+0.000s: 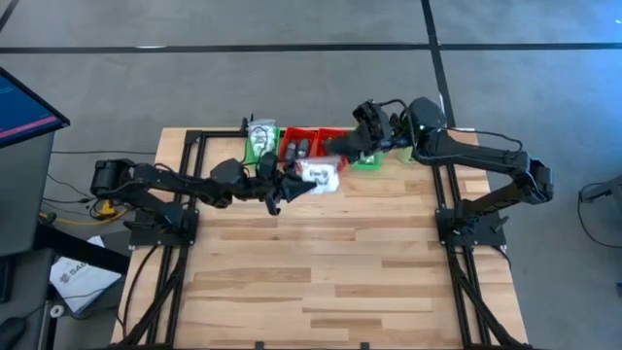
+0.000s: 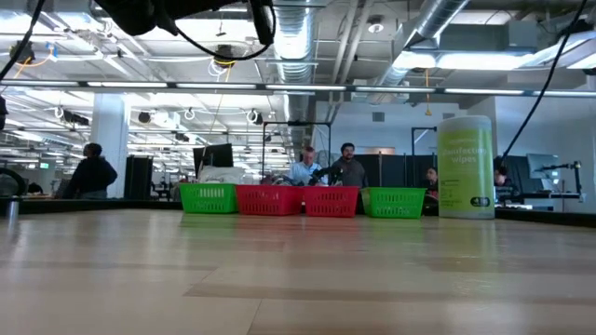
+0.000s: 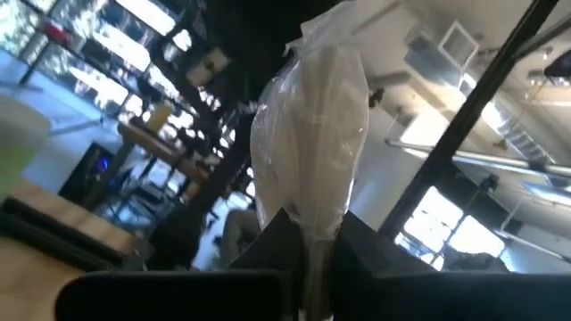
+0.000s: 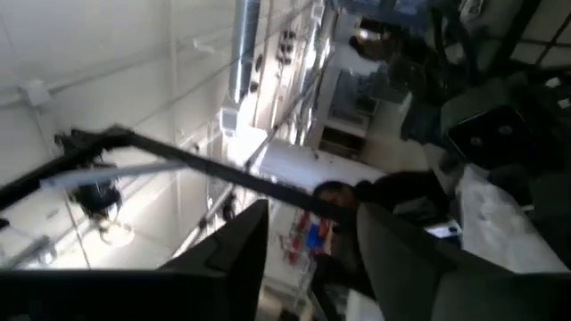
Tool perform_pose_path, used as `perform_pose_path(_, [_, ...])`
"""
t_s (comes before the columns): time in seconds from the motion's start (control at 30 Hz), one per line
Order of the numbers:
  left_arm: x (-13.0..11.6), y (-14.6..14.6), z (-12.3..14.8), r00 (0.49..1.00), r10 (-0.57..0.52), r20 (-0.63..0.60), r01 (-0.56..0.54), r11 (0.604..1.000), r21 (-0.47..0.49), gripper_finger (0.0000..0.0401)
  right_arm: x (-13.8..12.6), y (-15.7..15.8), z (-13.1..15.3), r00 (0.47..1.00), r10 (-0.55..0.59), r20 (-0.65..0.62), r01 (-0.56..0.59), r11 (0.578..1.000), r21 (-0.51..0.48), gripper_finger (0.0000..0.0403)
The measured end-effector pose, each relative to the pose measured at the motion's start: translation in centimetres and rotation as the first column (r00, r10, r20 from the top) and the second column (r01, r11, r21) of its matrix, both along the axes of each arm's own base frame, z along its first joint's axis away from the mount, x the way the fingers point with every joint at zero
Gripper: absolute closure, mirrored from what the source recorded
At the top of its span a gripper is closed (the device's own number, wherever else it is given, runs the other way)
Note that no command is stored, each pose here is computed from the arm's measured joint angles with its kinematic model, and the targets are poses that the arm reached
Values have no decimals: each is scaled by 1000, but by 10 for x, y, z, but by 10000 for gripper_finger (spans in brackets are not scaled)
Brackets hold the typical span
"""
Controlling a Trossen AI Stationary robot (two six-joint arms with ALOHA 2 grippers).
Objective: Pick & Place Travel size toiletries
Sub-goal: Put the cotton pack into the left green basket
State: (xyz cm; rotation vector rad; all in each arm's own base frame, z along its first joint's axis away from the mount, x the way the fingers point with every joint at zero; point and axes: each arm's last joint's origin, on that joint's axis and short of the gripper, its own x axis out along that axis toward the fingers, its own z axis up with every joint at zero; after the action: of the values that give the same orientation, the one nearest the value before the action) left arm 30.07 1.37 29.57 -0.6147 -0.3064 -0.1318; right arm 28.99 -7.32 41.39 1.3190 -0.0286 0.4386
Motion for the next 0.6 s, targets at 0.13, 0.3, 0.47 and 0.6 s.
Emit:
perform_pose_path(0.13, [2, -5, -6, 993, -97, -65, 97, 995, -3, 385, -3, -6, -3, 987, 117, -111, -126, 989, -80, 202])
perform_pose_path(0.3, [4, -11, -16, 965, -197, -173, 191, 980, -48, 385, -9, -3, -1, 938, 190, -289, -251, 949, -192, 196])
perform_pose_path(0.47, [3, -17, -17, 949, -251, -189, 247, 968, -47, 385, -17, -1, -6, 890, 158, -428, -289, 921, -261, 203])
perform_pose_path(0.6, [3, -17, -18, 949, -252, -192, 248, 968, -47, 385, -18, 1, -14, 865, 142, -482, -306, 909, -283, 203])
